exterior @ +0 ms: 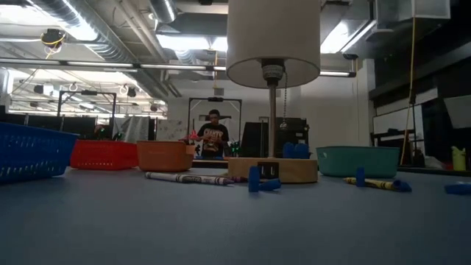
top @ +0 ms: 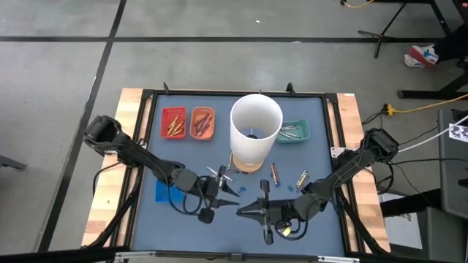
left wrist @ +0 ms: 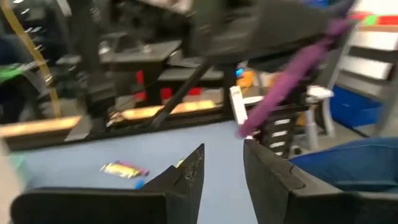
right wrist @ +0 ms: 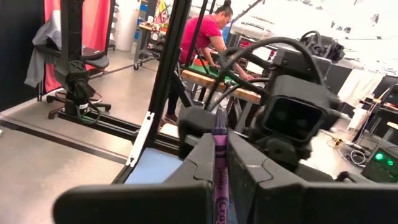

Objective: Sort crayons
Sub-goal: Put the violet crayon into the blue bin

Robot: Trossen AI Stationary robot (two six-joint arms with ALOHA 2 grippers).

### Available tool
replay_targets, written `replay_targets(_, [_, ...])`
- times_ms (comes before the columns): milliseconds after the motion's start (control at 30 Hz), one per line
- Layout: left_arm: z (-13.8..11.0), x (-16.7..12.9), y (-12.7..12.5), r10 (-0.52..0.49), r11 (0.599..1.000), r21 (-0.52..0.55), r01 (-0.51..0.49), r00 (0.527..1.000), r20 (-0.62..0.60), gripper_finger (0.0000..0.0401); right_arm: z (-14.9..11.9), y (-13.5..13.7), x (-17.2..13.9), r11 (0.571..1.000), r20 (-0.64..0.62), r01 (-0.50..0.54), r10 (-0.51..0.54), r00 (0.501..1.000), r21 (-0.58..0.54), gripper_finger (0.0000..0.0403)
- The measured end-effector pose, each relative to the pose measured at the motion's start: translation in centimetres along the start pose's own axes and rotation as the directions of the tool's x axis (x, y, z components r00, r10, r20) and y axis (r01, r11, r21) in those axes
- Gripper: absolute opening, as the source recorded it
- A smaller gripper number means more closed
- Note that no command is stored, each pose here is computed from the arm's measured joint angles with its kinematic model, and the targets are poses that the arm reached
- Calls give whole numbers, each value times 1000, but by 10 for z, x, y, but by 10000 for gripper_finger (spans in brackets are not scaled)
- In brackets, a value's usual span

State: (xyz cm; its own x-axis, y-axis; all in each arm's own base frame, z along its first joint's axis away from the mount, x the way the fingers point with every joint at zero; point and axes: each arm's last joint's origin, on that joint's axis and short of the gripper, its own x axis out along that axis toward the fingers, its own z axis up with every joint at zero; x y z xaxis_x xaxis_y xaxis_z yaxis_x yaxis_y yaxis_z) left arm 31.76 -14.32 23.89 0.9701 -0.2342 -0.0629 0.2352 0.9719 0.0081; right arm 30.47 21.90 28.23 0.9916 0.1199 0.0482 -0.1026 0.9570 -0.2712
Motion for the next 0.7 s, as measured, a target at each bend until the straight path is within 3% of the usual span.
replay_targets(133, [0, 2, -3, -70, 998, 14, 69, 997, 38, 96, -1, -4, 2, 1000, -3, 12, -12, 1000, 1, 21])
replay_targets(700, [9, 1, -3, -66, 998, 1, 66, 990, 126, 96, -8, -25, 14, 1000, 3, -4, 4, 1000, 9, 21])
